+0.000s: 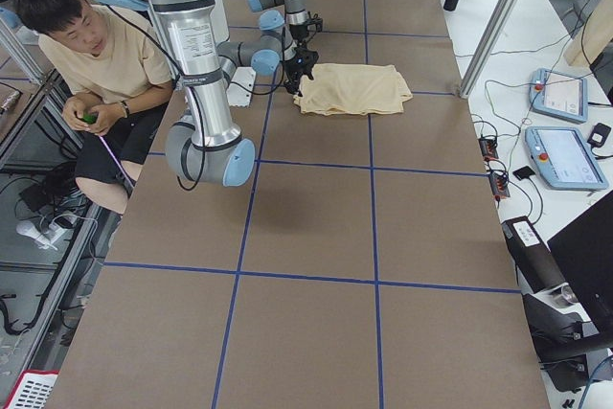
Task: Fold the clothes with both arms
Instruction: 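Lower both grippers and grasp the near corners of the folded shirt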
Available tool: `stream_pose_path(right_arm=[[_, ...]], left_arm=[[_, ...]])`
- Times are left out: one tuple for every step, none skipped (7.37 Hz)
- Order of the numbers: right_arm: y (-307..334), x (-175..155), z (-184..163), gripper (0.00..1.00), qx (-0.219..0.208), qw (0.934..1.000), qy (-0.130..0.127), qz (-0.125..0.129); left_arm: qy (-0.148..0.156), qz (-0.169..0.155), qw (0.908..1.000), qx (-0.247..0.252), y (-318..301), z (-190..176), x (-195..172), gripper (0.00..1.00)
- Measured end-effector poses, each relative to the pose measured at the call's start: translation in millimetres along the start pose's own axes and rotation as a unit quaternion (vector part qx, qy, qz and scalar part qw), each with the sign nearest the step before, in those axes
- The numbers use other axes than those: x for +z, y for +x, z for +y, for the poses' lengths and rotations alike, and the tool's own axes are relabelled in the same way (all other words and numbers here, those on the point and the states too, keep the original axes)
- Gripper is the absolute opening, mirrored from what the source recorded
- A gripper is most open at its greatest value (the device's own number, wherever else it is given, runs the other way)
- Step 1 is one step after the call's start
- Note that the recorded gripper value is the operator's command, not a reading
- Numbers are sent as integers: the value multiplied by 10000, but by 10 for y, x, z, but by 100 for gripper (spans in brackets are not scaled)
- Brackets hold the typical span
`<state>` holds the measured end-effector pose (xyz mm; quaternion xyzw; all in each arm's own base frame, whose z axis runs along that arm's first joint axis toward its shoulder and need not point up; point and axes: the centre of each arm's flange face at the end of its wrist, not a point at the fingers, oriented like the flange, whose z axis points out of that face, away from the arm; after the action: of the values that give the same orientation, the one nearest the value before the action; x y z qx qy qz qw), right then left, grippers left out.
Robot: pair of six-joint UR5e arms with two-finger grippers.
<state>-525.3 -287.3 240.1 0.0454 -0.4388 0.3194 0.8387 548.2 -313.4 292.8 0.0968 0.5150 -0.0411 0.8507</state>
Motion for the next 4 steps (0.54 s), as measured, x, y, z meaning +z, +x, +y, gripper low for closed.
stream_pose_path(right_arm=[[-20,84,170,79,255,9996,12,78],[-39,186,278,78,460,9988,48,147],[-35,274,346,78,579,9981,106,201],[-23,340,388,77,671,9973,173,235]], left_arm=[[2,2,10000,-2,3,-1,-1,0],[4,8,10000,-4,9,-2,-4,0],[5,14,10000,-2,15,-3,-8,0],[6,17,10000,1,18,-3,-9,0]])
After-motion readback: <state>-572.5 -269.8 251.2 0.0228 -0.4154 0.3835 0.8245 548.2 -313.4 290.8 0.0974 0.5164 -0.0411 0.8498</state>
